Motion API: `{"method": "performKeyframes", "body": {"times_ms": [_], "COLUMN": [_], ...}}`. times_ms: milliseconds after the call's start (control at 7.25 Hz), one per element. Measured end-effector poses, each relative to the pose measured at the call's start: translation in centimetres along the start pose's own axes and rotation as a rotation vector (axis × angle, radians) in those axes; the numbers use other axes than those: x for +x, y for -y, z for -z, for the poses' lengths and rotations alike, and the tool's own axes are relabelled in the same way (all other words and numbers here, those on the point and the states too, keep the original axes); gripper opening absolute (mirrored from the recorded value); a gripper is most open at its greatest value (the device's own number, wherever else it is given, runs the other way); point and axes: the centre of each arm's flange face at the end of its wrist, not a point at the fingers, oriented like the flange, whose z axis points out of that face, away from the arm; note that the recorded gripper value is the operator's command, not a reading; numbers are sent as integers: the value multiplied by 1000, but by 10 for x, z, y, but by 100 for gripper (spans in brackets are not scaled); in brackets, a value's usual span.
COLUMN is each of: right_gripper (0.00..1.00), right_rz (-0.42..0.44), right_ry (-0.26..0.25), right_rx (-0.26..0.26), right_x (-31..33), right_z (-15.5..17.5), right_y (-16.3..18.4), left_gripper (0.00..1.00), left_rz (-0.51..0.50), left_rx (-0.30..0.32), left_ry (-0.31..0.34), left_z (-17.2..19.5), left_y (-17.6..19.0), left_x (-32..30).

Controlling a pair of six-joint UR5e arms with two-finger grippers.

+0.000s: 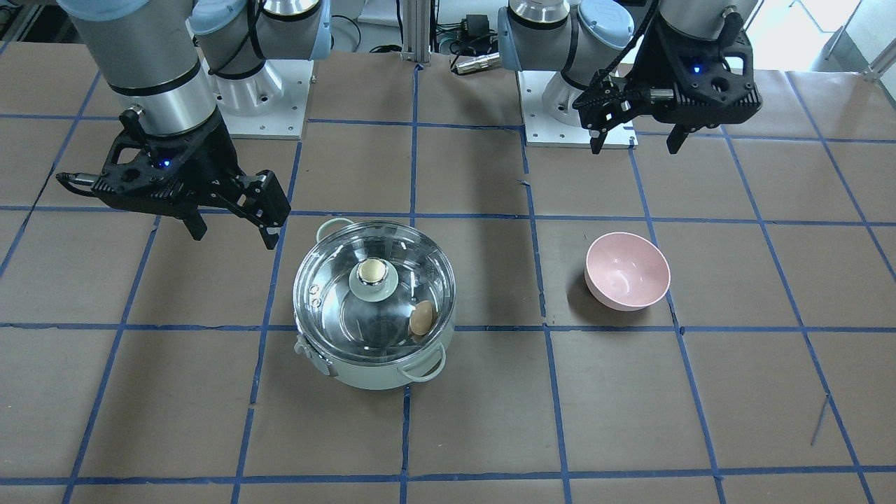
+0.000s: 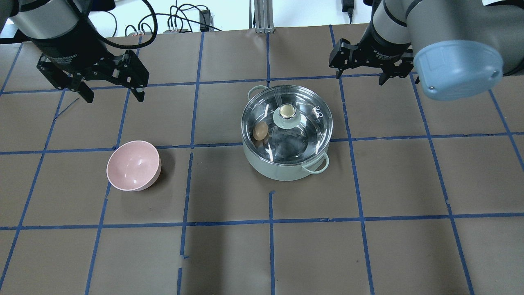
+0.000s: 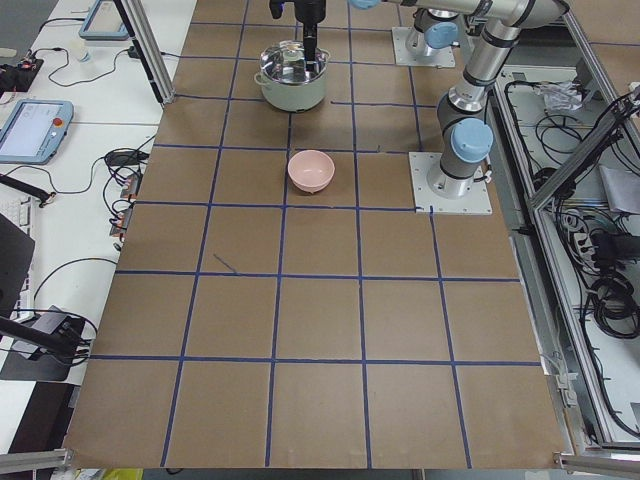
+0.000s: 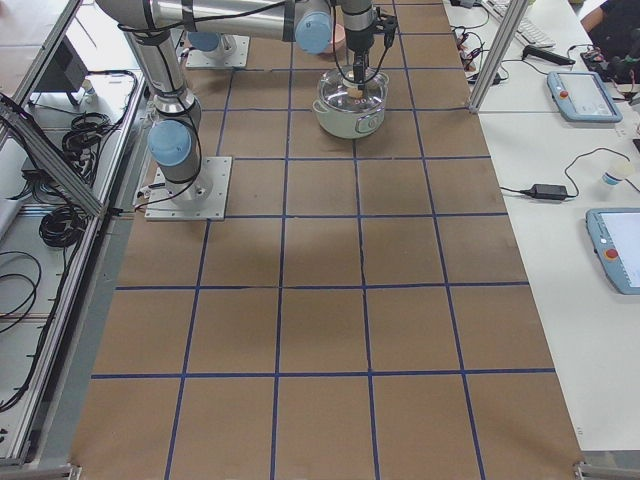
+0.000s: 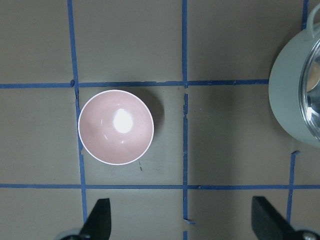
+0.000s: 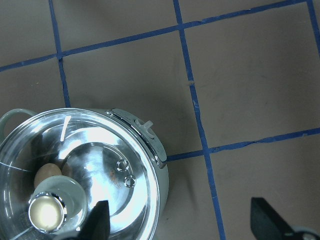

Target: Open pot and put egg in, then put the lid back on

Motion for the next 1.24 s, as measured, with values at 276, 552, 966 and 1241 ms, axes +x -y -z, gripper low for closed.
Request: {"method": "performKeyframes", "body": {"times_ms": [276, 552, 966, 1241], "right_gripper": [100, 100, 100, 100], "right_rz": [1, 3, -1, -9], "right_ry": [1, 0, -6, -54], "right_rx": [0, 2, 2, -24], "right_x": [-1, -1, 1, 6], "right_z": [1, 3, 3, 3], "right_y": [-1, -4, -4, -8], "left_gripper": [100, 100, 100, 100], "left_rz": [0, 0, 0, 0], "left_rx": [0, 0, -1, -1], "left_ry": [0, 0, 0, 0], "left_z": [0, 0, 0, 0], "left_y": [0, 0, 0, 0], "left_x": [0, 0, 0, 0]}}
